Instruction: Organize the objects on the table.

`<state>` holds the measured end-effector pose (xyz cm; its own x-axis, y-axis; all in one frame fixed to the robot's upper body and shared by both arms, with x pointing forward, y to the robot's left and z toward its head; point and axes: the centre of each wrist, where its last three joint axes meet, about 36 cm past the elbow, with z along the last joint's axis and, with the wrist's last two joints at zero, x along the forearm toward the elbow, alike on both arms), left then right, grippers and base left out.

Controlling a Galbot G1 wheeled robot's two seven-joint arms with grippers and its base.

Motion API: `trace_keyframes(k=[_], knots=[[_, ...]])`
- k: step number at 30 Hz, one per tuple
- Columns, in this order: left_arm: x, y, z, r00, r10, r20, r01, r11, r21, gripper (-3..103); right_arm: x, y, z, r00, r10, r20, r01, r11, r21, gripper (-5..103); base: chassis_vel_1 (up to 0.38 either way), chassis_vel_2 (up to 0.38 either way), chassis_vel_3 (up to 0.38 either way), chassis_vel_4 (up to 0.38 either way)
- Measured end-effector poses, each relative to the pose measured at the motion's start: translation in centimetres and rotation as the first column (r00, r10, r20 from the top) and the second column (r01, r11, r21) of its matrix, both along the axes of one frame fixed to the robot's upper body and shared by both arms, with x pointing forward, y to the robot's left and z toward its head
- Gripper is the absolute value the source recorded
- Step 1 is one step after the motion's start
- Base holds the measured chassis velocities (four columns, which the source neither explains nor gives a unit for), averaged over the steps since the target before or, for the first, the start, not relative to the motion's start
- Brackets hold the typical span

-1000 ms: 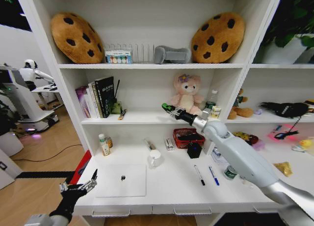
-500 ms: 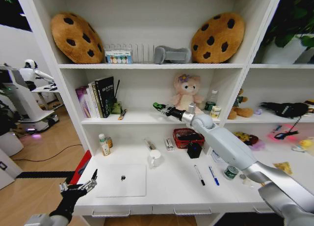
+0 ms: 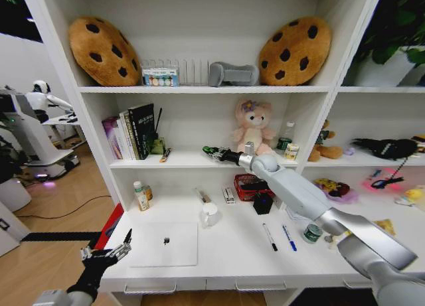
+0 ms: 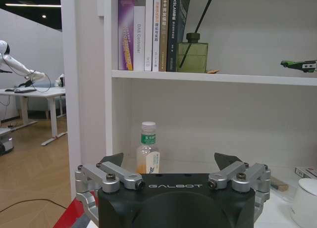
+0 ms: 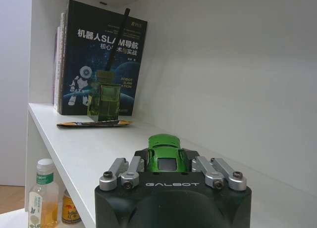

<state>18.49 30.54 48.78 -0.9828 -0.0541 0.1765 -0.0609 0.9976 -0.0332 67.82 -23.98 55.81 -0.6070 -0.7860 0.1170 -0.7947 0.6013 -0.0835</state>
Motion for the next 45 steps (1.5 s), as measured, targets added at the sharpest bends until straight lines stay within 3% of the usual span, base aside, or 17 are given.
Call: trace_keyframes(k=[11, 20, 24, 27, 28, 32, 36, 40, 45], knots=[[0.0, 0.0, 0.0, 1.000, 0.000, 0.000, 0.000, 1.000, 0.000, 100, 0.5, 1.5, -0.1, 1.000, 0.025, -0.014, -0.025, 1.000, -0.017, 36, 0.000, 0.000, 0.000, 0.000], [0.0, 0.0, 0.0, 1.000, 0.000, 0.000, 0.000, 1.000, 0.000, 100, -0.3, 0.4, 0.6, 1.000, 0.025, -0.013, -0.025, 0.999, -0.030, 33, 0.000, 0.000, 0.000, 0.000], [0.0, 0.0, 0.0, 1.000, 0.000, 0.000, 0.000, 1.000, 0.000, 100, -0.4, 0.1, 0.5, 1.000, 0.018, -0.009, -0.018, 0.999, -0.032, 43, 0.000, 0.000, 0.000, 0.000], [0.0, 0.0, 0.0, 1.000, 0.000, 0.000, 0.000, 1.000, 0.000, 100, -0.2, -0.1, 0.3, 1.000, 0.006, -0.001, -0.006, 0.999, -0.037, 60, 0.000, 0.000, 0.000, 0.000], [0.0, 0.0, 0.0, 1.000, 0.000, 0.000, 0.000, 1.000, 0.000, 100, -0.2, -0.1, 0.3, 1.000, 0.006, -0.001, -0.006, 0.999, -0.037, 60, 0.000, 0.000, 0.000, 0.000], [0.0, 0.0, 0.0, 1.000, 0.000, 0.000, 0.000, 1.000, 0.000, 100, -0.1, 0.0, 0.5, 1.000, -0.002, 0.009, 0.003, 0.999, -0.032, 76, 0.000, 0.000, 0.000, 0.000], [0.0, 0.0, 0.0, 1.000, 0.000, 0.000, 0.000, 1.000, 0.000, 100, -1.1, 0.1, 3.0, 0.995, -0.052, 0.081, 0.051, 0.999, 0.010, 91, 0.000, 0.000, 0.000, 0.000], [0.0, 0.0, 0.0, 1.000, 0.000, 0.000, 0.000, 1.000, 0.000, 100, -3.7, -0.5, 6.2, 0.989, -0.097, 0.112, 0.091, 0.994, 0.056, 100, 0.000, 0.000, 0.000, 0.000], [0.0, 0.0, 0.0, 1.000, 0.000, 0.000, 0.000, 1.000, 0.000, 100, -8.2, -1.6, 7.6, 0.979, -0.166, 0.120, 0.153, 0.982, 0.113, 100, 0.000, 0.000, 0.000, 0.000]])
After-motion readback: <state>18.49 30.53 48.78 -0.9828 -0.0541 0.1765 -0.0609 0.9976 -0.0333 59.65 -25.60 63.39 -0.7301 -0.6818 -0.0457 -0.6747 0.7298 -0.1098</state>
